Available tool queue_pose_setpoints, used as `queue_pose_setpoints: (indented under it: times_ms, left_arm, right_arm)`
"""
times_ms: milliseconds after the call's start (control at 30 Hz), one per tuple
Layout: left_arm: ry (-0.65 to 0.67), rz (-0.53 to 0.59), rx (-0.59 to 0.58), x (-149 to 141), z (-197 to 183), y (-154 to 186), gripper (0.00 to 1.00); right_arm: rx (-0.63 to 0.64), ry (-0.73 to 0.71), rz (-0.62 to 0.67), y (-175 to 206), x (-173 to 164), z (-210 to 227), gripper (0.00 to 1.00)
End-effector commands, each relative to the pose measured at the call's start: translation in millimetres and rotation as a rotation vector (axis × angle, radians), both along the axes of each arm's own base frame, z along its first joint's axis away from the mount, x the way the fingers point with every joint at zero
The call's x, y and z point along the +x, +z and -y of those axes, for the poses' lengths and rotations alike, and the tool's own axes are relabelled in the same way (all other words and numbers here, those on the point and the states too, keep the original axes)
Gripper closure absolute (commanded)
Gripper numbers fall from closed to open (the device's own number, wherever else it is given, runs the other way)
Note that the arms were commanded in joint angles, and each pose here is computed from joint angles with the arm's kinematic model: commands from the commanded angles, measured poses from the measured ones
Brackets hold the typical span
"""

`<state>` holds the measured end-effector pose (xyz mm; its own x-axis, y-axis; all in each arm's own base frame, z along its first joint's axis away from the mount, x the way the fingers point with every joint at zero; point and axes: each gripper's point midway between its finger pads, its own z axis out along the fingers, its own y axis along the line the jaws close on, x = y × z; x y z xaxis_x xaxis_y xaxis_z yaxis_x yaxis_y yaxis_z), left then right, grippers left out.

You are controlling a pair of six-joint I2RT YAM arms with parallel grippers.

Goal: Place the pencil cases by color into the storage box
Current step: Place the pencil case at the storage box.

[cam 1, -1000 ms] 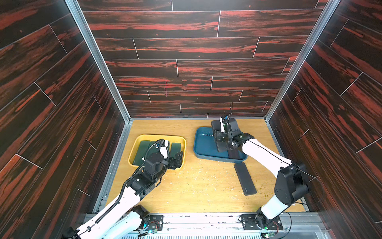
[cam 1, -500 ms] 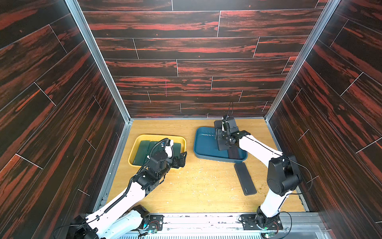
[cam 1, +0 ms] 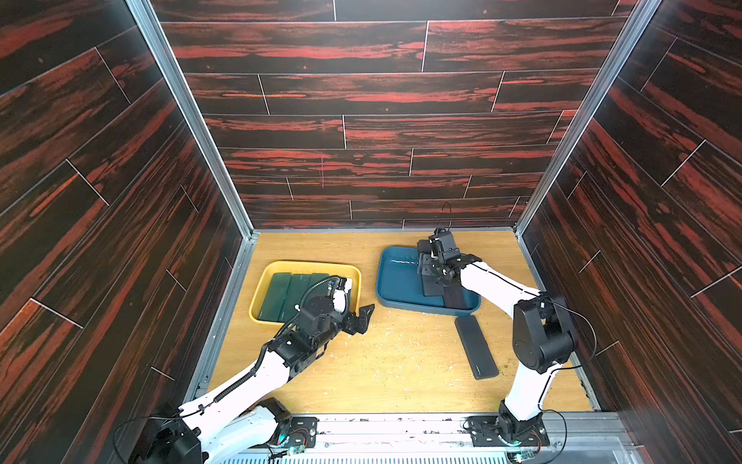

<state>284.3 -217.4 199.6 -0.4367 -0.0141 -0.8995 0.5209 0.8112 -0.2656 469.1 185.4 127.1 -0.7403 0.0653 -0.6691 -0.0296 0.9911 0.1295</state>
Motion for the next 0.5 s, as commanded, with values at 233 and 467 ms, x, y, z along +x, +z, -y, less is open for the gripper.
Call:
queue_pose_setpoints:
  times_ms: [233, 467]
  left_arm:
    - [-0.118, 0.105, 0.091, -7, 16, -4, 0.05]
    - [-0.115, 0.098, 0.095, -3, 19, -11, 0.05]
  right_arm:
    - [-0.050, -0.029, -0.072, -30, 8, 3, 0.50]
    - [-0.055, -0.045, -0.127, -48, 5, 3, 0.50]
